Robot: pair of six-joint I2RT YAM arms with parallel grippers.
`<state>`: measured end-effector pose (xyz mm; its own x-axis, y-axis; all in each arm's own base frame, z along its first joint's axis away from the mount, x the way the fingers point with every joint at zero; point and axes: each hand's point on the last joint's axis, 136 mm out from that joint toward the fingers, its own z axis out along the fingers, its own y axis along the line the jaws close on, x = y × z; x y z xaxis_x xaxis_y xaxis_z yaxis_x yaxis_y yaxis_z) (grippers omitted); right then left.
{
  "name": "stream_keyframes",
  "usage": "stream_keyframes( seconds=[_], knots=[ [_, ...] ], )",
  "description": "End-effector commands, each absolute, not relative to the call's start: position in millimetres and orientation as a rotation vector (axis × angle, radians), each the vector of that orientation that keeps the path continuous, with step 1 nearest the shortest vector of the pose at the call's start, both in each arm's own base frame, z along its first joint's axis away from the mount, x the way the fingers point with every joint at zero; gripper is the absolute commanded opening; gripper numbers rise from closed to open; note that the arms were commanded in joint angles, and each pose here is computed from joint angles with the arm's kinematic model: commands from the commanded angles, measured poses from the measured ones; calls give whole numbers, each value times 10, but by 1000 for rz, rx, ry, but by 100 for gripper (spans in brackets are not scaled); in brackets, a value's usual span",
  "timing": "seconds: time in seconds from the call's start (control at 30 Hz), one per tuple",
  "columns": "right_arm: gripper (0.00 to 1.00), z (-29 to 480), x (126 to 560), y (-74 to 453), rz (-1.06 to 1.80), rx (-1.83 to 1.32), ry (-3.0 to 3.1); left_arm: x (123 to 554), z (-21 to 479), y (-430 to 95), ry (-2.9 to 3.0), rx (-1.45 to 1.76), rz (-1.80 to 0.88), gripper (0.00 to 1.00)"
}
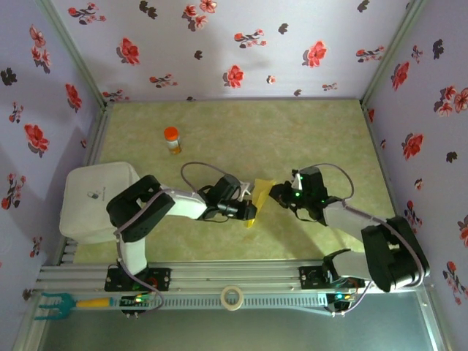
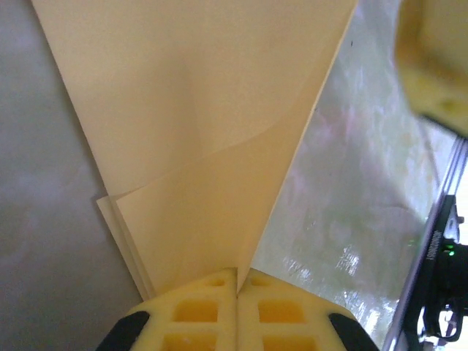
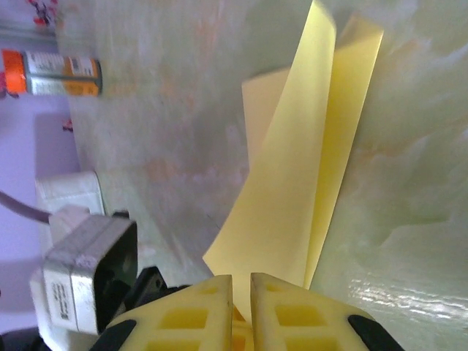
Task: Fold a paper plane with a square sheet of paper (pick it up from the middle)
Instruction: Fold the wing for the fifth time at the center of the table.
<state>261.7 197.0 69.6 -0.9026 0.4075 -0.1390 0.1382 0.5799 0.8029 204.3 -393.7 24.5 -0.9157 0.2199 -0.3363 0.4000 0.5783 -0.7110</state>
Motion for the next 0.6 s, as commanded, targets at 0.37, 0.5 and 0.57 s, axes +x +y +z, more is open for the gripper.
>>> stream_keyframes(
  seconds=[0.37,0.5,0.57],
  knots=[
    [13,705,2742,2156,1254,362,2500,2038,180,-3902,2626,376,-1440,0],
    [13,740,2757,2212,1292,330,2497,2034,218,-3918,2610,348,-1510,0],
    [13,728,2757,2243,1312,320,2505,2036,209,-3915,2611,324,-1533,0]
  ],
)
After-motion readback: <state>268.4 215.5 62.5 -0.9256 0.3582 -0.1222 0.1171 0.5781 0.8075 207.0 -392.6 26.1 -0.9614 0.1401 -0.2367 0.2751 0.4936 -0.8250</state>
